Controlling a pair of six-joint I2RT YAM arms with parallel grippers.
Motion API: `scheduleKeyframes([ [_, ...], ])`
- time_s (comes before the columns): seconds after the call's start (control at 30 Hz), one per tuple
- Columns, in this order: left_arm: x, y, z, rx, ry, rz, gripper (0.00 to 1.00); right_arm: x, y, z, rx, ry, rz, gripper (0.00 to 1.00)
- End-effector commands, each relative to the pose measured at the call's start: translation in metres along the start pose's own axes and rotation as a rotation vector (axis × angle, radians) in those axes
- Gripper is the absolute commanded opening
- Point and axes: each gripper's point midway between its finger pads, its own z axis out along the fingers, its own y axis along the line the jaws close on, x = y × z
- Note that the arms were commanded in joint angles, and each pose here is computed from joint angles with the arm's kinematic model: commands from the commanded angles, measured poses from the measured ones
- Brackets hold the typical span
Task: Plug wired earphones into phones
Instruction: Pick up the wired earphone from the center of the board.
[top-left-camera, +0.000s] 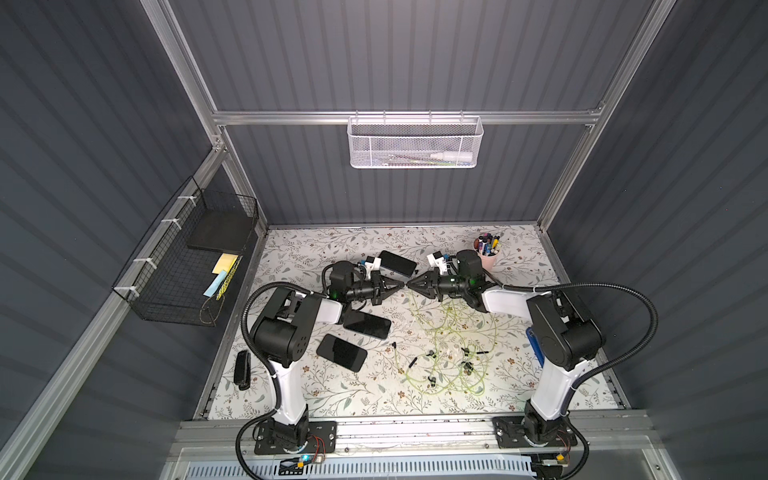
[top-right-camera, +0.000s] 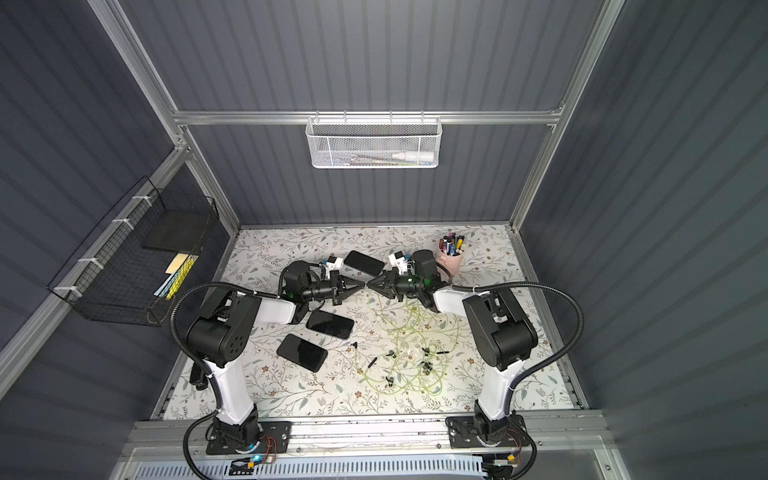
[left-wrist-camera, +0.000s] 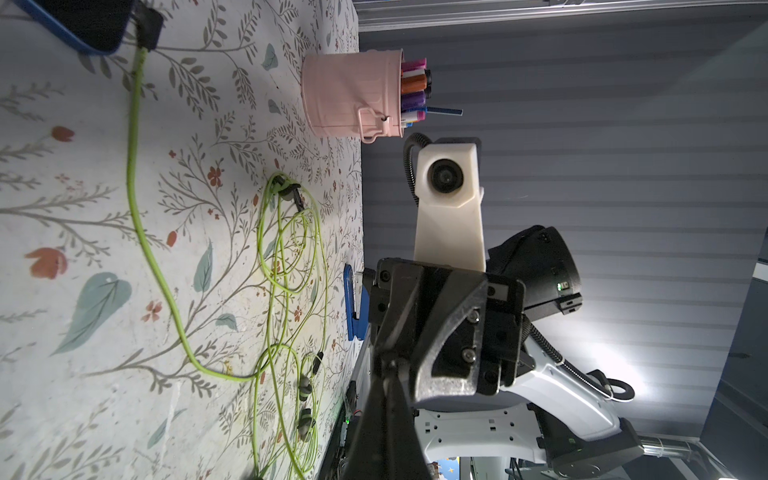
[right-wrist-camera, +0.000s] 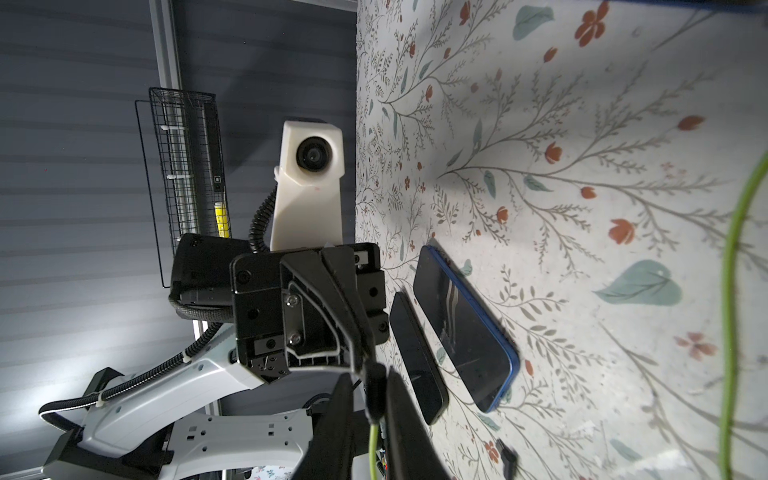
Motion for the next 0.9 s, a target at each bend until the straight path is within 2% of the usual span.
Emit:
scheduleKeyframes([
  [0.0, 0.0047, -0.0117, 0.0055, 0.014, 0.033, 0.042, 0.0, 0.0009, 0.006, 0.0016, -0.015, 0.012, -0.035, 0.12],
  [0.23, 0.0045, -0.011, 0.0062, 0.004, 0.034, 0.038, 0.0, 0.0023, 0.0049, 0.0004, -0.002, 0.014, -0.039, 0.05],
  [0.5, 0.005, -0.005, 0.0047, -0.084, 0.041, 0.035, 0.0, 0.0036, 0.0039, -0.0013, 0.008, 0.01, -0.045, 0.04],
  [0.57, 0.0042, -0.0065, 0.0042, -0.096, 0.04, 0.047, 0.03, 0.0038, 0.0031, -0.0021, 0.012, 0.005, -0.046, 0.04],
  [0.67, 0.0035, -0.0074, 0.0044, -0.098, 0.039, 0.049, 0.01, 0.0047, 0.0041, -0.0017, 0.007, 0.008, -0.045, 0.04],
  [0.77, 0.0026, -0.0068, 0.0054, -0.098, 0.038, 0.05, 0.0, 0.0059, 0.0046, -0.0002, 0.004, 0.016, -0.043, 0.06],
  [0.87, 0.0023, -0.0074, 0.0061, -0.096, 0.035, 0.051, 0.0, 0.0067, 0.0055, 0.0015, -0.005, 0.019, -0.04, 0.17],
])
